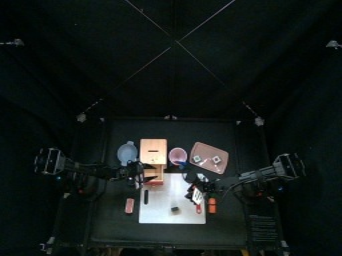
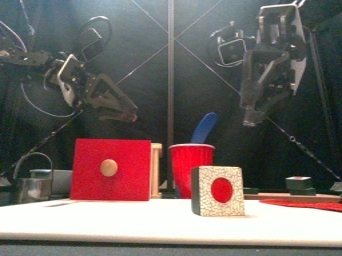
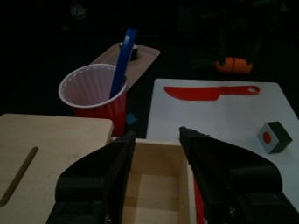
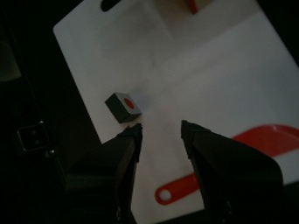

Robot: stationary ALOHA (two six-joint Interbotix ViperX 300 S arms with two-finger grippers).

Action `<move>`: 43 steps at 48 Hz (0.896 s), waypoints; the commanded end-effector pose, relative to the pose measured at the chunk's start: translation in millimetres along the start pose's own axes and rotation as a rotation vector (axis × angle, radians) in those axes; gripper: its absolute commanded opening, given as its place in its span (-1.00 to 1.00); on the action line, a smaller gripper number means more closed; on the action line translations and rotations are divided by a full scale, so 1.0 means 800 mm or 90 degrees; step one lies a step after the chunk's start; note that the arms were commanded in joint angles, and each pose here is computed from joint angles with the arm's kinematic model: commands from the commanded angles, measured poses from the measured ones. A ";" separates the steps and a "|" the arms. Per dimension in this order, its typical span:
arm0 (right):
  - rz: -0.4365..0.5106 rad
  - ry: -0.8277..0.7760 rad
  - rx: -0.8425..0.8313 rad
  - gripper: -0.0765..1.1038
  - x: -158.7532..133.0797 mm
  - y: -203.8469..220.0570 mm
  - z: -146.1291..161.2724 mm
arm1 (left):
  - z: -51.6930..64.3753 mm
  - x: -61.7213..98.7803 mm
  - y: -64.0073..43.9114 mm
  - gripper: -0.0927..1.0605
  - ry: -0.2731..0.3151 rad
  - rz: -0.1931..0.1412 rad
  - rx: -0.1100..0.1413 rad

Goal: Place sushi on board then cut the sushi with the knife then place the pieces on the plate
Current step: Place the 4 sushi pieces on the plate

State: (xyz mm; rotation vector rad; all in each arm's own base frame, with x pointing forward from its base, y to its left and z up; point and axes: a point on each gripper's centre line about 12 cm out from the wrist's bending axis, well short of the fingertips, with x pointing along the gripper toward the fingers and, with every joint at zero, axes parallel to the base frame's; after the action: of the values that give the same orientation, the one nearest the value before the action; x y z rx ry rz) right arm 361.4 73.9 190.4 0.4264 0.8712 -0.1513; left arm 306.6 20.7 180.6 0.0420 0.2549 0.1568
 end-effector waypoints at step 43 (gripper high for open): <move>0.057 0.157 -0.248 0.46 0.059 0.069 0.014 | 0.001 0.000 0.004 0.59 0.000 0.020 -0.031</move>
State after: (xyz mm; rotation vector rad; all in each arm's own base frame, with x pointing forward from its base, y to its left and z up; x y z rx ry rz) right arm 408.1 124.4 155.7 0.1192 1.1449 0.1550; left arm 304.2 23.9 177.3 -0.0016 0.2677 0.1929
